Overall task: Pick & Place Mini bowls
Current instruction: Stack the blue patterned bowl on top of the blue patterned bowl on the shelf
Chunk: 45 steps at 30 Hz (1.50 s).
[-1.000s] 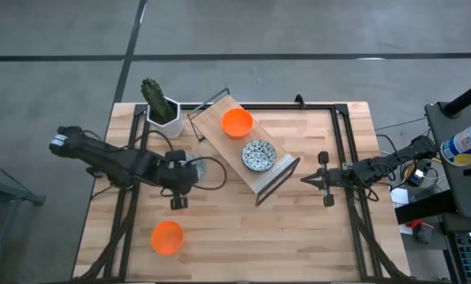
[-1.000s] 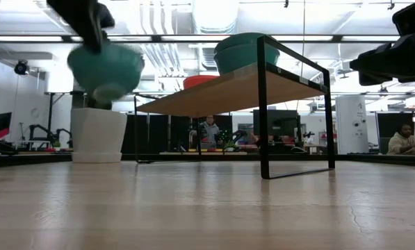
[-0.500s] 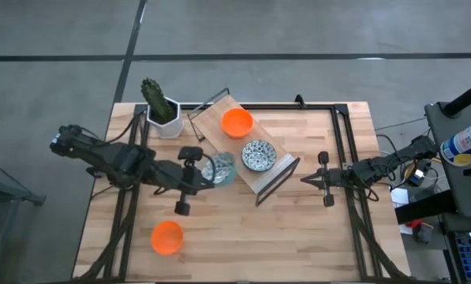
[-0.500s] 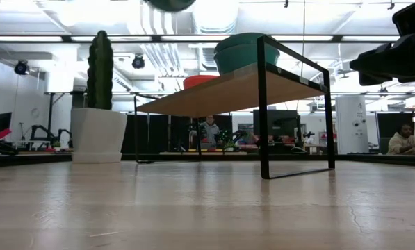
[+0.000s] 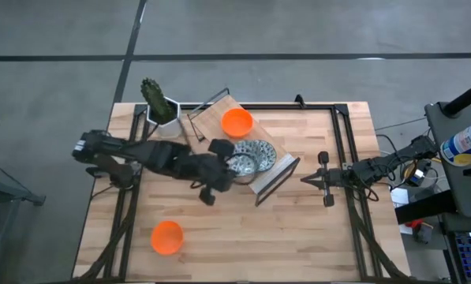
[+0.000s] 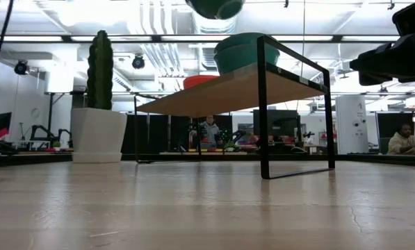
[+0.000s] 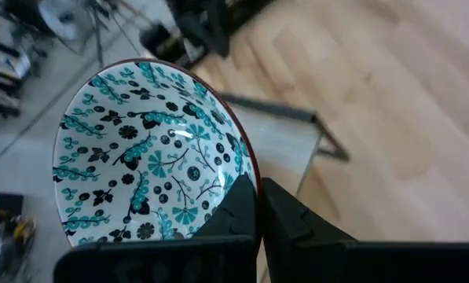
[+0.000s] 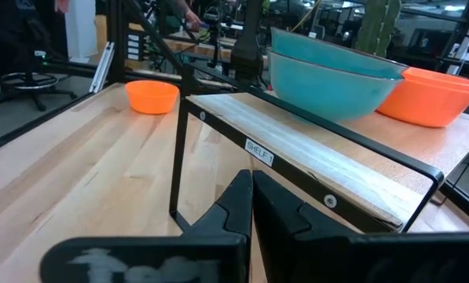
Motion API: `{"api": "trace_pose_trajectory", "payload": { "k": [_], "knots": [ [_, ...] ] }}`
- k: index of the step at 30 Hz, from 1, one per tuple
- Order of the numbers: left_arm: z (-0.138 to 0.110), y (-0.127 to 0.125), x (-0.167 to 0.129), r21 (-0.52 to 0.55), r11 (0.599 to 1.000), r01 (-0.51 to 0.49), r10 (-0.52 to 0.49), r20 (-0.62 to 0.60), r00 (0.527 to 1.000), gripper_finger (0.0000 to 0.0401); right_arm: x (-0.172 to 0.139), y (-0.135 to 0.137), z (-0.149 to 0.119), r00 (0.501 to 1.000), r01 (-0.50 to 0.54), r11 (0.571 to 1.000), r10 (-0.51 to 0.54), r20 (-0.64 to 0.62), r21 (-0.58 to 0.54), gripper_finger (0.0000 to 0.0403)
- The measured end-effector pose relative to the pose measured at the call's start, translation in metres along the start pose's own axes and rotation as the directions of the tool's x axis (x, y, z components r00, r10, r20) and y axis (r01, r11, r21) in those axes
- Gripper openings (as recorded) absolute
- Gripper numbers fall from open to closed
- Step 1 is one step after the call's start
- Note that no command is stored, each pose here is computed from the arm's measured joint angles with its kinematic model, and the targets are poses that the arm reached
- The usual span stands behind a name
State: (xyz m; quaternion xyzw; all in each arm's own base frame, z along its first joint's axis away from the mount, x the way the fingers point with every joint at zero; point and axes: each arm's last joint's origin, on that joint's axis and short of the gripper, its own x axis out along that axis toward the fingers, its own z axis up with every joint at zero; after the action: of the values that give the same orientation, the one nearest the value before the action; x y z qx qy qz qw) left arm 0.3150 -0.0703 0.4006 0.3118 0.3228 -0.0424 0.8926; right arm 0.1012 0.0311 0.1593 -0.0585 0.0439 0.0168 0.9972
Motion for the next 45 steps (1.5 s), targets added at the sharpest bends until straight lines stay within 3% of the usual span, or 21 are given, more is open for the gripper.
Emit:
{"api": "trace_pose_trajectory", "payload": {
  "k": [6, 17, 29, 45],
  "knots": [
    [0.007, 0.021, 0.024, 0.024, 0.999, 0.029, -0.025, -0.152, 0.988, 0.0000, 0.000, 0.000, 0.000, 1.000, 0.000, 1.000, 0.000, 0.000, 0.001, 0.0008],
    [0.010, 0.037, 0.065, 0.097, 0.994, 0.052, -0.025, -0.261, 0.965, 0.0000, 0.000, 0.000, 0.000, 1.000, 0.000, 1.000, 0.000, 0.000, 0.001, 0.0008],
    [0.003, 0.034, 0.084, 0.068, 0.988, 0.137, -0.114, -0.274, 0.955, 0.0000, 0.000, 0.000, 0.000, 1.000, 0.000, 1.000, 0.000, 0.000, 0.000, 0.0008],
    [0.002, 0.036, 0.093, 0.092, 0.991, 0.097, -0.066, -0.293, 0.954, 0.0021, 0.000, 0.000, 0.000, 1.000, 0.000, 1.000, 0.000, 0.000, -0.004, 0.0008]
  ]
}}
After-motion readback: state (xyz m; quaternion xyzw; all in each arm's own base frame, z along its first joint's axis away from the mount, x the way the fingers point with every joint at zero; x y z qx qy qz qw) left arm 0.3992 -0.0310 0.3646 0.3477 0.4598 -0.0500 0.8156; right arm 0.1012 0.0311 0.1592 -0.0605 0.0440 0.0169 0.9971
